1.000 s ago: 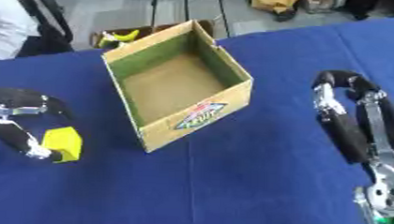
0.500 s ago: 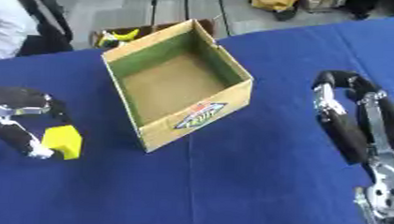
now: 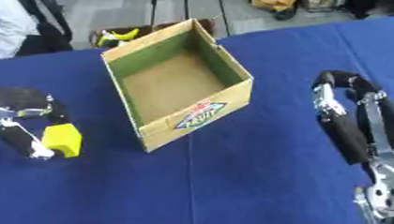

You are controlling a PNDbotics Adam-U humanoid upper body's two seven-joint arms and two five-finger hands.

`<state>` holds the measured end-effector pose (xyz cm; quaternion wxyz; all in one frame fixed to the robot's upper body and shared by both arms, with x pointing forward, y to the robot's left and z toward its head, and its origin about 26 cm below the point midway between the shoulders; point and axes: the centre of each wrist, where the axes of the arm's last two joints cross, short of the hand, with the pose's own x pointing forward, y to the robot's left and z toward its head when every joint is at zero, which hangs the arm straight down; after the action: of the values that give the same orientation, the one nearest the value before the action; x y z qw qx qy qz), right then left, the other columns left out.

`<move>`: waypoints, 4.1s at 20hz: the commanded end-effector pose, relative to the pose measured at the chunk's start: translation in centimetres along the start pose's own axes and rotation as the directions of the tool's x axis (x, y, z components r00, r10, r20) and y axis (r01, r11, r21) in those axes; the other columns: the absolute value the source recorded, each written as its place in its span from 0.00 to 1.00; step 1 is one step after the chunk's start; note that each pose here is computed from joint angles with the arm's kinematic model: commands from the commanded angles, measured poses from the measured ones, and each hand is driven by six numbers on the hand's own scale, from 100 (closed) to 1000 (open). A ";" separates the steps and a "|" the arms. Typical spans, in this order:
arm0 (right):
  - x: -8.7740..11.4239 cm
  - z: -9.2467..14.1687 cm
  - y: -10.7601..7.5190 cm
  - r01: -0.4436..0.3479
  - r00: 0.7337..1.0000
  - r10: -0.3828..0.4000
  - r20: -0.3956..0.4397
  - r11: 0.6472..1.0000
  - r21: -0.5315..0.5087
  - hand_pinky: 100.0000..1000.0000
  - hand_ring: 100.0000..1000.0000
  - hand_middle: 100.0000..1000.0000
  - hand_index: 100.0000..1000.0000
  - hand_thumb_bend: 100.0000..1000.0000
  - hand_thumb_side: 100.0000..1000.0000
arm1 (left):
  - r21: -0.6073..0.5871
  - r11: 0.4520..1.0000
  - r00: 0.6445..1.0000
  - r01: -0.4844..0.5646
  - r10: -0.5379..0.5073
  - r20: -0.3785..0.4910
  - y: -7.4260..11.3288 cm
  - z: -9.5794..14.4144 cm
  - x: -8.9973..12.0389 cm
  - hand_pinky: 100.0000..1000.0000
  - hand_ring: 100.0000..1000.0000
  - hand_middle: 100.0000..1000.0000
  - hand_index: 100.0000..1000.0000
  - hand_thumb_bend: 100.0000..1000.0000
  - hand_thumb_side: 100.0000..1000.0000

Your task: Pick up objects on the table and place them in the box.

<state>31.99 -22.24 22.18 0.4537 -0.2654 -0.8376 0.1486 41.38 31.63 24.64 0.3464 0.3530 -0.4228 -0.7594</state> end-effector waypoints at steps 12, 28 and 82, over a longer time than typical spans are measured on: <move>0.3 -0.2 -0.4 -0.010 1.000 0.011 0.016 1.000 -0.010 0.93 1.00 0.63 0.77 0.00 0.82 | -0.018 0.996 0.996 0.087 -0.087 -0.002 1.2 1.0 -0.6 0.33 0.50 0.48 0.67 0.11 0.61; 0.3 -0.2 -0.4 -0.011 1.000 0.011 0.020 1.000 -0.005 0.93 1.00 0.63 0.77 0.00 0.82 | 0.260 0.965 0.998 0.023 -0.009 -0.058 4.6 4.0 -1.7 0.25 0.45 0.40 0.60 0.14 0.55; 5.2 -0.8 1.7 0.099 0.971 -0.128 0.202 0.984 0.146 0.94 1.00 0.63 0.77 0.00 0.83 | 0.647 0.746 0.982 0.157 -0.050 -0.180 12.1 -0.6 -1.9 0.25 0.41 0.36 0.57 0.11 0.60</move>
<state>31.35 -18.03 24.47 0.4032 -0.1777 -0.8733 0.2080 46.00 27.82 34.37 0.2040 0.5140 -0.6176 -0.5592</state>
